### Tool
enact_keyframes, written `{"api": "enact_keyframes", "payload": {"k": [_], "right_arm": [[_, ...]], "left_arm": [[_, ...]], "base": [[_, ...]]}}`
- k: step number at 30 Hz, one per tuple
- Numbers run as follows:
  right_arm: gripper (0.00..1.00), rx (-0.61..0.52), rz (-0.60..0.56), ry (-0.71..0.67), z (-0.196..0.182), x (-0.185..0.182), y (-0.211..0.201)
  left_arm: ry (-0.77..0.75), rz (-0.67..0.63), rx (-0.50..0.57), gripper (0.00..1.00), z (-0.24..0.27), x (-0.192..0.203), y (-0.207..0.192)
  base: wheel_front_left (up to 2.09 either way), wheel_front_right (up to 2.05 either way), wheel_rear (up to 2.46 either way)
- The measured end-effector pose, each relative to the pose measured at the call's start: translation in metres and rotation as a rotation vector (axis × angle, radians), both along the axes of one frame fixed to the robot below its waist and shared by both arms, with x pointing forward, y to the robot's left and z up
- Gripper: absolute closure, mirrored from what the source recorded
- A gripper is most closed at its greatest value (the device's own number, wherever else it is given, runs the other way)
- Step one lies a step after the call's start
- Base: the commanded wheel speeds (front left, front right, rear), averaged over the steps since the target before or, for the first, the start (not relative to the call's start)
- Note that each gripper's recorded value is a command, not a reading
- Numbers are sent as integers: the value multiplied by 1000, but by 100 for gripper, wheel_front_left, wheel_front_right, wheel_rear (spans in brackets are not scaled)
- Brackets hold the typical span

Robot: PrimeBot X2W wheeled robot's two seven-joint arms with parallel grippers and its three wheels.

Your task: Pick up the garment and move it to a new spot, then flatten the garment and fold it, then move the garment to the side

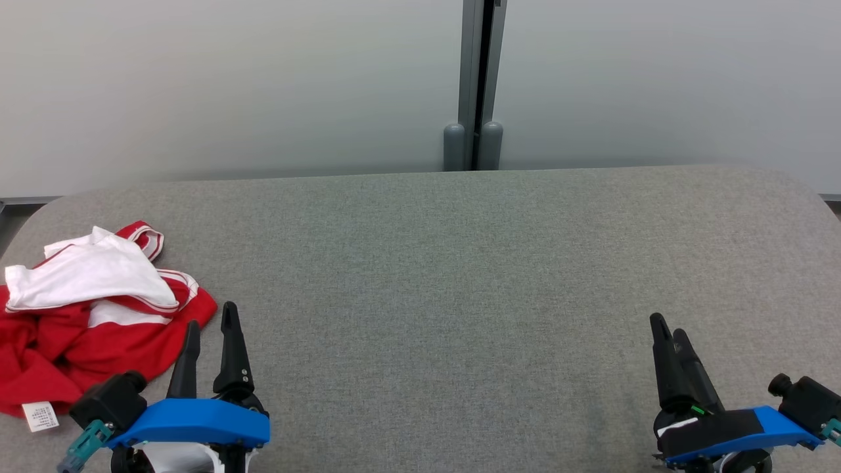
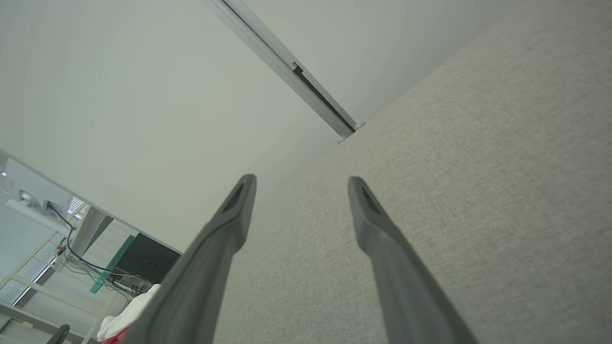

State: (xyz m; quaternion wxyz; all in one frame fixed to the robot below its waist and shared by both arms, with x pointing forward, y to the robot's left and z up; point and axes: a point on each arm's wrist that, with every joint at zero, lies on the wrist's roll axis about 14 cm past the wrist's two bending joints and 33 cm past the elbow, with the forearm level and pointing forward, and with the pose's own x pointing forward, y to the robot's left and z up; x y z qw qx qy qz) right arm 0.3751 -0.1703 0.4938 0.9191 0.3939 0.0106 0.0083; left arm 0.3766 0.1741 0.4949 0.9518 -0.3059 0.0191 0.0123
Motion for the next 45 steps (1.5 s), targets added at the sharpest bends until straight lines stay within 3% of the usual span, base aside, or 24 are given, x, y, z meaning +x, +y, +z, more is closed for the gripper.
{"api": "enact_keyframes", "payload": {"k": [45], "right_arm": [[0,-450,76,-65,-3,-4,19]], "left_arm": [[-48,-17,467,0,-2,-6,-5]], "base": [[0,0,0]]}}
